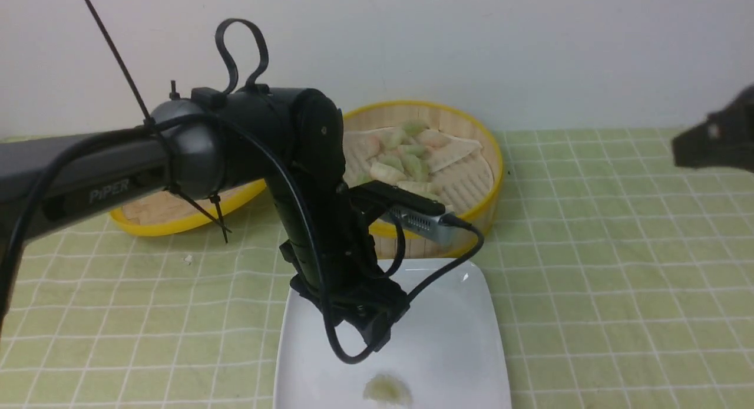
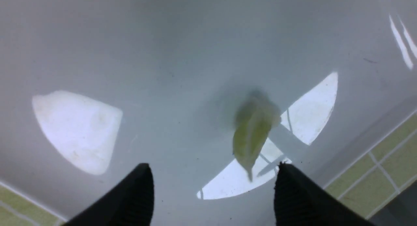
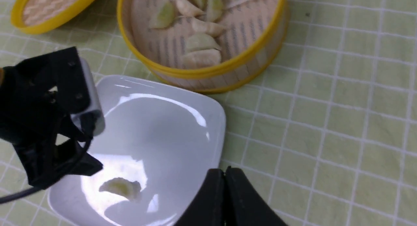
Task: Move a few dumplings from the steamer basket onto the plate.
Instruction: Use the left arm to put the dumpling into the plate, then use the right arm to grab a dumpling from inside the steamer
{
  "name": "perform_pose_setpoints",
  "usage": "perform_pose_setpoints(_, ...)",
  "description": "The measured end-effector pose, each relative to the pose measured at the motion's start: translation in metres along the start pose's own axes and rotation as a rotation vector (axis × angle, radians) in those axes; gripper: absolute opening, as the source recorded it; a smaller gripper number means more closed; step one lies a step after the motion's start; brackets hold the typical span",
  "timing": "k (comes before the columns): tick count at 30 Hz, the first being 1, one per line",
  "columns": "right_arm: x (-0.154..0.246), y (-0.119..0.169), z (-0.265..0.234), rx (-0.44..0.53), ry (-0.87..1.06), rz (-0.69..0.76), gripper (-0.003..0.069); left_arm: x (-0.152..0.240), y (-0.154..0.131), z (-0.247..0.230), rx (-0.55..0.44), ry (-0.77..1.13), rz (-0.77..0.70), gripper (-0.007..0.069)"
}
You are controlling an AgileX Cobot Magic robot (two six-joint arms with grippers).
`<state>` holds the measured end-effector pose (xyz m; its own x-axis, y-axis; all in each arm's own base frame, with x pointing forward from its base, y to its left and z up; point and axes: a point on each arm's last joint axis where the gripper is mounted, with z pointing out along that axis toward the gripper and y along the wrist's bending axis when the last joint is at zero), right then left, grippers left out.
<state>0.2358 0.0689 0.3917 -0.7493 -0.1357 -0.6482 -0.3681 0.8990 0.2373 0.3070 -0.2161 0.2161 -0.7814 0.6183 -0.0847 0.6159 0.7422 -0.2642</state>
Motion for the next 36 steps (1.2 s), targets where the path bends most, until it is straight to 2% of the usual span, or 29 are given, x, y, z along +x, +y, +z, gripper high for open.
perform_pose_setpoints(2,-0.022,0.010,0.031,-0.048,0.051,-0.071,-0.0015,0.004,-0.001,-0.013,-0.015,0.002,-0.007,0.0375)
perform_pose_setpoints(3,-0.024,0.010,0.033,-0.048,0.054,-0.070,-0.0015,0.005,-0.001,-0.014,-0.018,-0.001,-0.005,0.0365)
perform_pose_setpoints(4,-0.040,0.016,0.063,-0.063,0.102,-0.113,-0.0011,0.010,-0.001,-0.031,-0.052,-0.029,-0.010,0.0239)
perform_pose_setpoints(6,-0.052,0.018,0.091,-0.066,0.141,-0.134,-0.0009,0.020,-0.005,-0.056,-0.084,-0.090,-0.018,0.0114)
perform_pose_setpoints(7,-0.061,0.016,0.112,-0.062,0.168,-0.142,-0.0006,0.027,-0.008,-0.071,-0.101,-0.125,-0.020,0.0064)
perform_pose_setpoints(9,-0.070,0.013,0.136,-0.057,0.197,-0.150,0.0008,0.042,-0.015,-0.093,-0.118,-0.185,-0.028,0.0019)
perform_pose_setpoints(11,-0.080,0.007,0.163,-0.054,0.225,-0.151,0.0026,0.057,-0.022,-0.110,-0.121,-0.231,-0.034,0.0004)
perform_pose_setpoints(13,-0.093,-0.003,0.208,-0.045,0.272,-0.162,0.0095,0.090,-0.035,-0.138,-0.126,-0.314,-0.031,-0.0006)
perform_pose_setpoints(18,-0.102,-0.009,0.273,-0.034,0.276,-0.184,0.0268,0.133,-0.048,-0.163,-0.141,-0.429,-0.024,-0.0006)
perform_pose_setpoints(22,-0.088,0.006,0.318,-0.027,0.325,-0.210,0.0430,0.157,-0.052,-0.178,-0.176,-0.489,-0.045,-0.0006)
perform_pose_setpoints(25,-0.078,0.019,0.330,0.002,0.362,-0.257,0.0505,0.168,-0.052,-0.184,-0.211,-0.491,-0.075,-0.0006)
perform_pose_setpoints(27,-0.071,0.028,0.336,0.022,0.380,-0.303,0.0540,0.172,-0.050,-0.186,-0.244,-0.493,-0.093,-0.0006)
perform_pose_setpoints(30,-0.064,0.033,0.346,0.031,0.402,-0.327,0.0556,0.174,-0.048,-0.188,-0.269,-0.499,-0.103,-0.0006)
perform_pose_setpoints(34,-0.057,0.029,0.357,0.065,0.423,-0.308,0.0556,0.174,-0.047,-0.188,-0.280,-0.498,-0.104,-0.0006)
perform_pose_setpoints(36,-0.053,0.026,0.362,0.086,0.436,-0.289,0.0531,0.174,-0.047,-0.188,-0.281,-0.497,-0.104,-0.0006)
